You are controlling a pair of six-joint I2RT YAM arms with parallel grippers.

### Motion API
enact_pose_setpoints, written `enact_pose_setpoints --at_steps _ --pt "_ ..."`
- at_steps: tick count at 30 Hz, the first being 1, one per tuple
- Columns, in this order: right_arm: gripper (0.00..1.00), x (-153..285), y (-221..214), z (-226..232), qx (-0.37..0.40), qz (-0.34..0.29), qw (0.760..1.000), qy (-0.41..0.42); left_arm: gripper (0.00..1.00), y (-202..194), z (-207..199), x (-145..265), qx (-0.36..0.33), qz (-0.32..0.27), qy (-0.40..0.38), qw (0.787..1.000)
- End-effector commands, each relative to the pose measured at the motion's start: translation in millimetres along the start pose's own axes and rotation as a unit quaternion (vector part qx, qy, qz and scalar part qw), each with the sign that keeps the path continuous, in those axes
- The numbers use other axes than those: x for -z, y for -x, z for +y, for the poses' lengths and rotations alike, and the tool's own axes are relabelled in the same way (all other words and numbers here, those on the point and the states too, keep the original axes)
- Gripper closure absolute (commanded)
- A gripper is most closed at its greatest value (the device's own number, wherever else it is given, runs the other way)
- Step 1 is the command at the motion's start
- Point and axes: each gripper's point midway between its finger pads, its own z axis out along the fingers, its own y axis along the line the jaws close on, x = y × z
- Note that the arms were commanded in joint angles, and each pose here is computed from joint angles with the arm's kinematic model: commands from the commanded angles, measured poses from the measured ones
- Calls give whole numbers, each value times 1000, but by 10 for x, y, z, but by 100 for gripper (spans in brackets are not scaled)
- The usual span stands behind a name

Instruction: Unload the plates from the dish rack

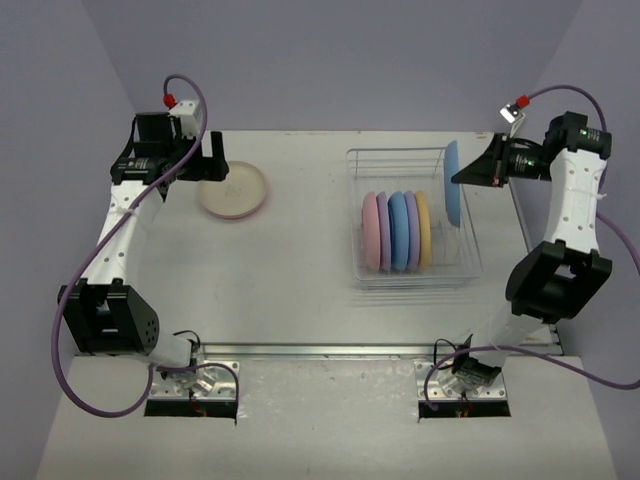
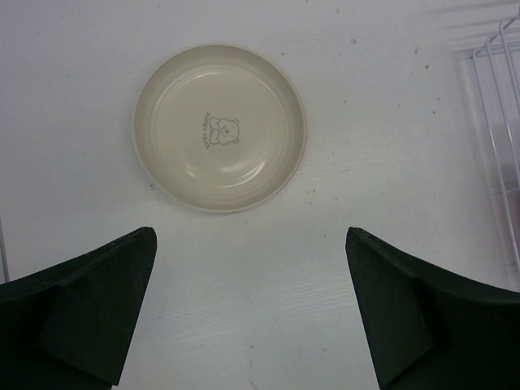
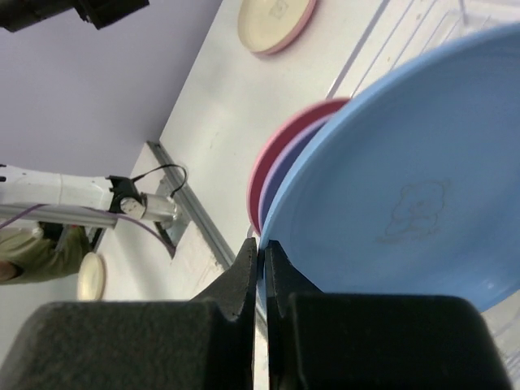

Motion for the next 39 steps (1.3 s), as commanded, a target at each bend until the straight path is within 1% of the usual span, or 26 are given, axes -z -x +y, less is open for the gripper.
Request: enact_pose_setpoints --at_steps 1,3,4,7,8,11,14,16,18,19,20,22,23,24,26,27,29,31,33,36,39 --pt "100 211 282 698 11 -39 999 36 0 276 -96 234 -7 -52 -9 999" --pt "100 258 374 773 46 -43 998 21 0 302 -126 276 -2 -55 -14 998" --pt "100 289 441 831 82 -43 996 5 0 320 -158 302 2 -57 -21 998" --pt "100 247 424 895 166 -14 985 -40 0 383 -257 380 28 -57 -40 997" --pt "100 186 371 902 194 10 979 -61 0 403 -317 419 44 -56 -52 996" --pt "100 -19 258 1027 276 55 955 -88 0 438 -462 520 56 -59 -86 993" --pt "100 -186 166 1102 348 88 925 -123 0 461 -546 605 52 -64 -105 991" --pt "100 -357 28 1277 392 112 906 -110 0 464 -570 648 44 -63 -111 991" --pt "100 -513 -53 1331 453 141 870 -133 0 488 -620 740 30 -62 -122 990" --pt "100 -500 -36 1285 465 144 860 -151 0 487 -651 754 26 -61 -130 989" --pt "100 -622 -119 1364 500 158 838 -150 0 495 -696 816 5 -60 -142 988" --pt "100 -726 -255 1331 528 181 814 -159 1 487 -748 849 -4 -56 -151 987" --pt "100 -743 -295 1372 546 182 801 -162 2 475 -818 864 -11 -51 -162 985" --pt "100 -846 -358 1486 576 181 783 -150 4 448 -861 875 -20 -41 -169 985" --pt "100 -929 -486 1436 607 201 750 -170 8 363 -1121 882 -44 -21 -197 979" --pt "100 -952 -485 1490 630 193 732 -174 9 327 -1201 867 -52 -12 -202 978" --pt "100 -1077 -670 1600 678 202 686 -170 12 200 -1436 834 -75 13 -219 973" --pt "100 -1100 -705 1570 690 210 669 -181 15 68 -1632 800 -89 38 -240 966" --pt "100 -1141 -772 1585 706 213 651 -178 16 -21 -1712 760 -98 54 -248 962" --pt "100 -1175 -837 1629 748 210 599 -191 18 -156 -1918 701 -117 78 -269 953" --pt "100 -1185 -928 1640 766 213 576 -191 18 -225 -2037 668 -120 93 -290 945"
